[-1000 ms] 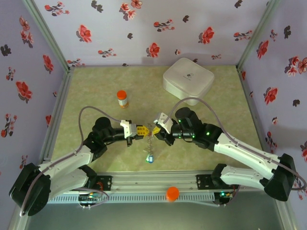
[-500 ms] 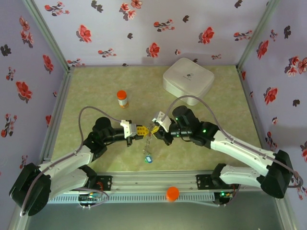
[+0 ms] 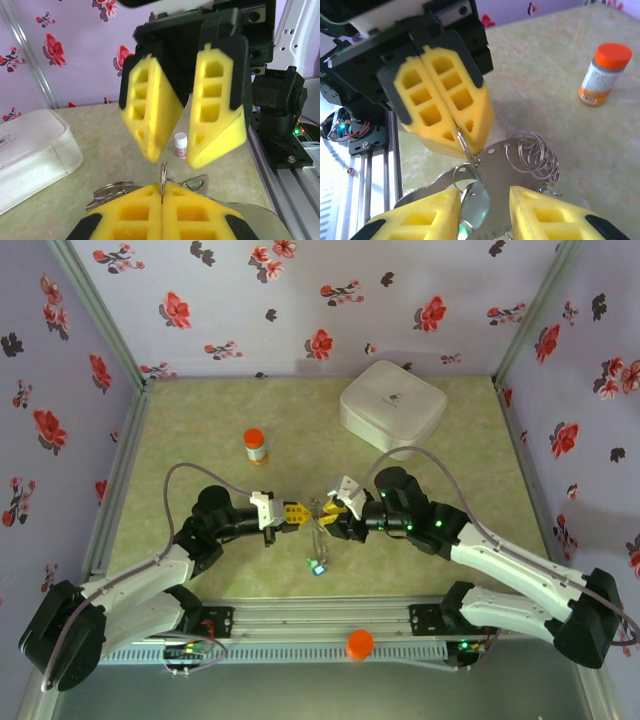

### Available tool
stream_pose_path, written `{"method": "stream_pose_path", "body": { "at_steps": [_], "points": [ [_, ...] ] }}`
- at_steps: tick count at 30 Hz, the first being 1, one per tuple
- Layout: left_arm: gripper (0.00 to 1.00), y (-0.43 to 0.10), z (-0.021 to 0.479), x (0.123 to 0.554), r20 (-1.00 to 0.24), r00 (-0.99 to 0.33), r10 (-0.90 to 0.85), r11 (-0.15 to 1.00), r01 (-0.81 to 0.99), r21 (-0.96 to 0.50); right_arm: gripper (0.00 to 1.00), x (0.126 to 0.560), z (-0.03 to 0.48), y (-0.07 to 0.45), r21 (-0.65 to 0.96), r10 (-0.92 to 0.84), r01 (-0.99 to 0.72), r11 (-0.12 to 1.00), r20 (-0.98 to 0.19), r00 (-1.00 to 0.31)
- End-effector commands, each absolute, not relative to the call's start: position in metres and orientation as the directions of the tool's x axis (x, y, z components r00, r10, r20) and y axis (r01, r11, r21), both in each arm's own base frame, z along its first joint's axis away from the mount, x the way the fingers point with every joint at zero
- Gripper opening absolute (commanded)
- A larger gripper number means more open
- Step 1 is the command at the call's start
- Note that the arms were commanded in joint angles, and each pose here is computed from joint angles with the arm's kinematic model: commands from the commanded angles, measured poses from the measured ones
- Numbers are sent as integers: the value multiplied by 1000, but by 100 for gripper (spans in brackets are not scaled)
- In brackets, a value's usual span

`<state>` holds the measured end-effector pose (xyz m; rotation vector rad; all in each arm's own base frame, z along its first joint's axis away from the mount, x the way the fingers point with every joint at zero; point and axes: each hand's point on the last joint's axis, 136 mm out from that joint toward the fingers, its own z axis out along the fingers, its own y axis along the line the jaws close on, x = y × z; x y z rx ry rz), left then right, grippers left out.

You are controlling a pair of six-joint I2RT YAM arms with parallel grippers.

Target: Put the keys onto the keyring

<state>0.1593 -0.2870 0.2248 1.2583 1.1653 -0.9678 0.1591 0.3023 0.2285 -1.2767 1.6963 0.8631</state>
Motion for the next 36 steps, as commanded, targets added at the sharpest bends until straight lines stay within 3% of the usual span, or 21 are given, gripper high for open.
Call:
{"method": "stream_pose_path", "body": {
  "at_steps": [1, 9, 24, 34, 36],
  "points": [
    [0, -289, 248, 153, -973, 232, -1, 78, 970, 231, 32, 162, 246, 308, -61, -358, -977, 204, -934, -17],
    [0, -291, 245, 154, -978, 210, 3, 67, 975, 210, 31, 162, 240, 322, -74, -379, -988, 135, -925, 18],
    [0, -293, 242, 154, -980, 197, 6, 53, 979, 197, 18, 159, 243, 318, -75, -369, -988, 136, -929, 19],
    [0, -293, 243, 155, -981, 193, 7, 61, 979, 194, 0, 159, 241, 321, -57, -399, -991, 117, -917, 6],
    [19, -290, 241, 163, -981, 192, 36, 110, 975, 195, 0, 161, 240, 319, -68, -425, -989, 128, -905, 7]
  ]
}}
